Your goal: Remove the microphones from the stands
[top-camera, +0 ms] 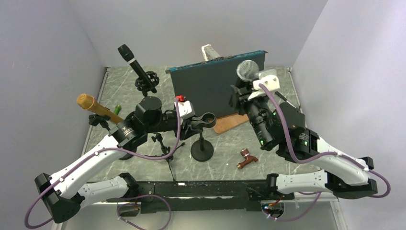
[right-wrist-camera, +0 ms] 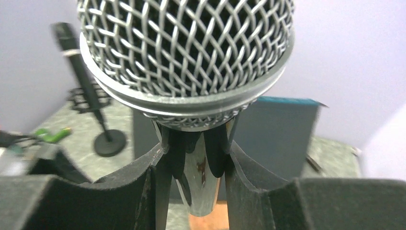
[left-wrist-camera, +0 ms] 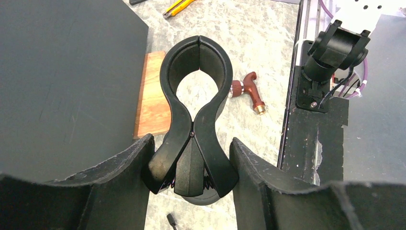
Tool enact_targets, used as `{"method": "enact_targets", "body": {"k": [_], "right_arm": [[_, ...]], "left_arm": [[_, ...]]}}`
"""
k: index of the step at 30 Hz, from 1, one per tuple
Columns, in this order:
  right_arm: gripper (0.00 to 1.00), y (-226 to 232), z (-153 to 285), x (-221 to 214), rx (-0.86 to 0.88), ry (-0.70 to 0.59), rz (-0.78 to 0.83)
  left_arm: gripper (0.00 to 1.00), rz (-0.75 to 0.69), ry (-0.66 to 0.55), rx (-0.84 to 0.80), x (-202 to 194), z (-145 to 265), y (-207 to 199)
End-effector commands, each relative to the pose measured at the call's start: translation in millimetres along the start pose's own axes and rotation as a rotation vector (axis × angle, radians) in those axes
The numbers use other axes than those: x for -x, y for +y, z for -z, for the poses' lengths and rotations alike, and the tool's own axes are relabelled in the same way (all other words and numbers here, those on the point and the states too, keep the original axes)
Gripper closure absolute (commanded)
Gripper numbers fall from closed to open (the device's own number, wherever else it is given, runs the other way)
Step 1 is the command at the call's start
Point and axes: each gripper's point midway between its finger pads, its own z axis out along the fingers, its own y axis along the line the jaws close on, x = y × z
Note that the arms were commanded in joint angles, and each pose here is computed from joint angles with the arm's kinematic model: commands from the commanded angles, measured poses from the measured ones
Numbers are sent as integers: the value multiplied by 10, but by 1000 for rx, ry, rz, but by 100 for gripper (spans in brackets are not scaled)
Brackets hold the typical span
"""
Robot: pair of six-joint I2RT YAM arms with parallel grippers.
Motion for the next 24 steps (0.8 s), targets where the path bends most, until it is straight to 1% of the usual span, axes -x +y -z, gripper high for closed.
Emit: {"method": "enact_targets", "body": {"k": [1, 4, 5, 8, 10, 12, 14, 16, 18, 21, 23, 24], "right_arm": [[100, -728, 179, -203, -323, 7, -16], [100, -1124, 236, -601, -465, 55, -61], [100, -1240, 225, -774, -504, 74, -125], [100, -1596, 197, -1333, -608, 205, -151], [100, -1738, 132, -1757, -672, 323, -171], [100, -1866, 98, -2174, -720, 426, -229], [100, -2000, 98, -2501, -765, 470, -330], [100, -2113, 108, -2781, -796, 484, -456], [100, -2232, 179, -3094, -861, 500, -630], [100, -2394, 326, -3466, -959, 536, -863], [100, -2427, 414, -3683, -987, 563, -994], [100, -2482, 471, -3764, -1009, 555, -1050]], "left_arm": [[100, -7, 7, 29, 14, 6, 48], [100, 0, 5, 33, 23, 6, 50], [100, 3, 5, 33, 26, 5, 46], [100, 7, 7, 28, 31, -1, 36], [100, 8, 7, 28, 32, -2, 30], [100, 12, 5, 29, 35, 1, 26], [100, 17, 3, 34, 45, 4, 29], [100, 22, 3, 38, 52, 8, 32], [100, 24, 4, 40, 53, 11, 36], [94, 25, -3, 36, 73, 20, 22], [91, 27, -10, 29, 85, 20, 8], [90, 28, -14, 26, 93, 19, 1]]}}
